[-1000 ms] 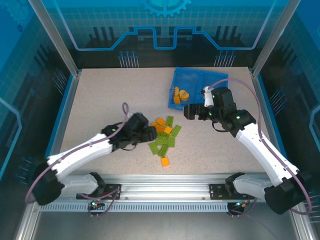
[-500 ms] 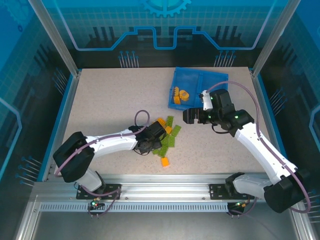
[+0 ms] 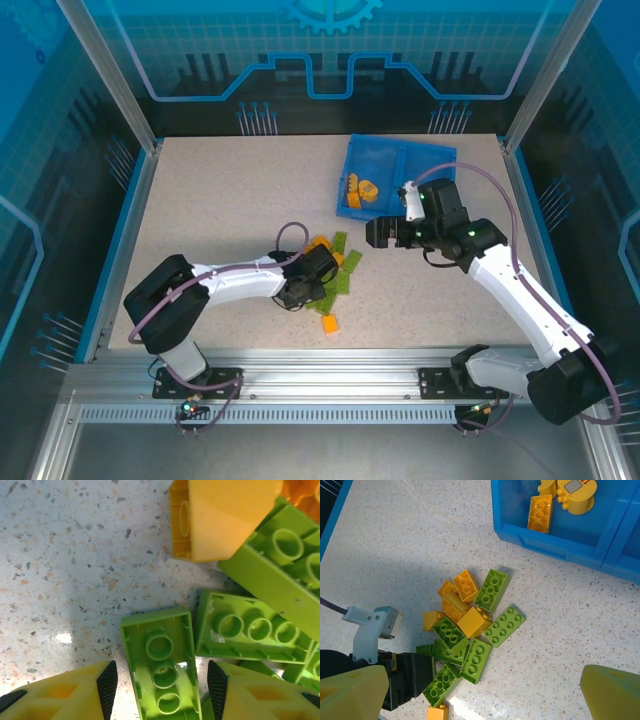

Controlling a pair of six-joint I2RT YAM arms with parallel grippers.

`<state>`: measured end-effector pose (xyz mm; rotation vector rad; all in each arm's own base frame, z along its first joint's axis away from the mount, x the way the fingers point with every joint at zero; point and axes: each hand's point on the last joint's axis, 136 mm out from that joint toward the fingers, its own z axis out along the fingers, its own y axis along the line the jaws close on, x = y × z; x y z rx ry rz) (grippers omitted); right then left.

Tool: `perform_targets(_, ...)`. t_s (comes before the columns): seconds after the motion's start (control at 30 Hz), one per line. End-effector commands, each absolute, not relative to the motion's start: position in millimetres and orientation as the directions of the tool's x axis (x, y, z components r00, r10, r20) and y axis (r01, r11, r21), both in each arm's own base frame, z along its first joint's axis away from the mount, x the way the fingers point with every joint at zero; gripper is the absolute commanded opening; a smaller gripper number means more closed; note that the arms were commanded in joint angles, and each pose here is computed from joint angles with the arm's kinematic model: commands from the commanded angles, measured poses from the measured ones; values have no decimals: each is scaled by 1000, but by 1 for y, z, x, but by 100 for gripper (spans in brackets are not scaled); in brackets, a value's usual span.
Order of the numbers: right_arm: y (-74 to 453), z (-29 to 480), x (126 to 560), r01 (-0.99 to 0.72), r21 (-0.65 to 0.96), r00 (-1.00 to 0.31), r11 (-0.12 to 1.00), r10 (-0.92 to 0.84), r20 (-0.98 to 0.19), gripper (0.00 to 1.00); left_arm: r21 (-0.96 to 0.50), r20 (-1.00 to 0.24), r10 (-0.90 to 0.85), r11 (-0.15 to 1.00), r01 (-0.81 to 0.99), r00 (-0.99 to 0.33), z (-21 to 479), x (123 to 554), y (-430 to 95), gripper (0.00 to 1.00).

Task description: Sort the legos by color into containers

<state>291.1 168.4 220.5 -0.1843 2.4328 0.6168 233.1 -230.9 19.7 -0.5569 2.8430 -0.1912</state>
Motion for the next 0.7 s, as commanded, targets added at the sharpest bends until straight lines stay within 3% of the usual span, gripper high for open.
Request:
perform_targets(0.0,172,221,288,-270,394,-814,879,10,-580,100,-147,-173,-360,930,-338,-917,15,230,-231,55)
perform_targets(0.13,177,220,286,-286,399,-820,871,-8,-572,100,-138,-156,-346,935,-326,-925,10,227,-231,54)
perform_targets(0.53,189,219,277,-352,400,-838,846,-94,-538,100,-77,-119,-272,961,-264,-955,10,211,-206,37)
perform_targets(0.67,202,221,269,-404,447,-840,798,-131,-526,100,-121,-172,-244,967,-225,-954,32,220,-208,33)
